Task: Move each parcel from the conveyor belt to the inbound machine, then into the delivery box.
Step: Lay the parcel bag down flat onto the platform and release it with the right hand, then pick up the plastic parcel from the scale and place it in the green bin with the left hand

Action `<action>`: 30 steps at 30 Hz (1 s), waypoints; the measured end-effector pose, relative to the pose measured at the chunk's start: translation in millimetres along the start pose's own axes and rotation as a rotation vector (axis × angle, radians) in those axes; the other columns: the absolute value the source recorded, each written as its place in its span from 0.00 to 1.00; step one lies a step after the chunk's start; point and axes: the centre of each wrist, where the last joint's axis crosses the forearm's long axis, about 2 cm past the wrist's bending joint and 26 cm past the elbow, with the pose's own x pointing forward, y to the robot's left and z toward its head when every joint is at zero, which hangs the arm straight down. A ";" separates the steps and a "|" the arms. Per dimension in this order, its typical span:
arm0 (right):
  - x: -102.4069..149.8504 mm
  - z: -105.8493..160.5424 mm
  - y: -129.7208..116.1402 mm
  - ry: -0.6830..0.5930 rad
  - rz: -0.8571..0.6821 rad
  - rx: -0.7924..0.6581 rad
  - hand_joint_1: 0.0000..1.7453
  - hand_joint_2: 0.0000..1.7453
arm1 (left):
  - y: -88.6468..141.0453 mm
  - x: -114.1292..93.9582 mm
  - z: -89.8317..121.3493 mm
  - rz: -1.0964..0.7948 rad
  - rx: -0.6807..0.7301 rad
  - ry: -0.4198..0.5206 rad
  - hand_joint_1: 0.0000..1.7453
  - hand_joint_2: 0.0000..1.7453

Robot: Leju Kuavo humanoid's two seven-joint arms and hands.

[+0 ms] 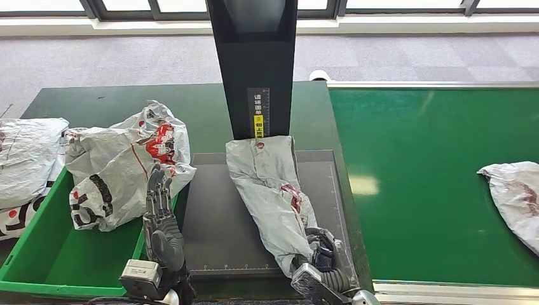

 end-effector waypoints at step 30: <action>40.8 18.1 -79.3 -0.556 -0.414 -0.256 0.00 1.00 | -4.3 -7.5 -14.3 -0.004 0.015 0.000 0.00 0.00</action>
